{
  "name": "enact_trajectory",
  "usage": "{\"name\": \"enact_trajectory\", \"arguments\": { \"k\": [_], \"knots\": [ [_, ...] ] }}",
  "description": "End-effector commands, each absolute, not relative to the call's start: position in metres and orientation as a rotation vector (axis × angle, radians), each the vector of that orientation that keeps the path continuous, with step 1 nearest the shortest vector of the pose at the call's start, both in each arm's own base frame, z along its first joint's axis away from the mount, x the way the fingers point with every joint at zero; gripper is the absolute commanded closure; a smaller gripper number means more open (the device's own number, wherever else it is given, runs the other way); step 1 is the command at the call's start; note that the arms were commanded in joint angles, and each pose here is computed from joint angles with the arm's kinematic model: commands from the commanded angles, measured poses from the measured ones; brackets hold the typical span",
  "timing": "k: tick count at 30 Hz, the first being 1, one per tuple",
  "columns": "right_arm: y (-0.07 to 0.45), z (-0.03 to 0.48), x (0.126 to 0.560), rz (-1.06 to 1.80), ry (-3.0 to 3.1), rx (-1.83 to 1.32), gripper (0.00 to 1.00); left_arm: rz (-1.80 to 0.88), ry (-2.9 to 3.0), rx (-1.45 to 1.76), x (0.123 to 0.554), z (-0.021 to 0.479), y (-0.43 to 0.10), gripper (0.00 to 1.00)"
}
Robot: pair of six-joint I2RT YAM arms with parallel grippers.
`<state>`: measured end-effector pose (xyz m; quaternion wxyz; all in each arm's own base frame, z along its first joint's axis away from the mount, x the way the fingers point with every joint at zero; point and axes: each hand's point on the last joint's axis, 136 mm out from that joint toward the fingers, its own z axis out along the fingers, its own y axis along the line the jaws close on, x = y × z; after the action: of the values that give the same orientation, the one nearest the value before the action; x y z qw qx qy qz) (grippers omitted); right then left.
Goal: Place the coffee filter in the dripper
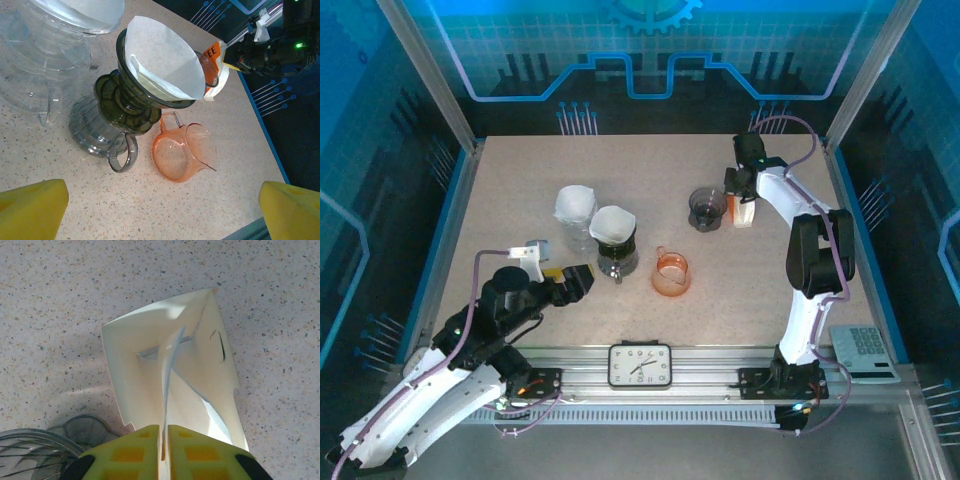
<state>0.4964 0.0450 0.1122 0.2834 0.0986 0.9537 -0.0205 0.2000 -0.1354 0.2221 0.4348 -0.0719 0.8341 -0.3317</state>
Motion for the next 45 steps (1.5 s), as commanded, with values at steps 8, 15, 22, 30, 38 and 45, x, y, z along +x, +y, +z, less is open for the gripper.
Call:
{"name": "enact_trajectory", "arguments": {
  "k": [8,15,22,30,38,45],
  "knots": [
    [0.048,0.107,0.498,-0.097,2.571,0.235,0.94,-0.845,2.071,-0.186,0.201,0.222,-0.137,0.01],
    [0.050,0.139,0.491,-0.101,2.497,0.217,1.00,-0.851,2.064,-0.185,0.201,0.225,-0.137,0.01],
    [0.050,0.170,0.464,-0.097,2.443,0.226,1.00,-0.864,2.032,-0.150,0.202,0.235,-0.140,0.01],
    [0.067,0.215,0.410,0.037,2.348,0.209,1.00,-0.846,2.027,-0.132,0.201,0.240,-0.138,0.01],
    [0.122,0.251,0.345,0.292,2.349,-0.023,1.00,-0.837,2.021,-0.109,0.201,0.241,-0.138,0.01],
    [0.161,0.268,0.281,0.434,2.418,-0.280,1.00,-0.811,2.035,-0.116,0.200,0.238,-0.135,0.01]
  ]
}}
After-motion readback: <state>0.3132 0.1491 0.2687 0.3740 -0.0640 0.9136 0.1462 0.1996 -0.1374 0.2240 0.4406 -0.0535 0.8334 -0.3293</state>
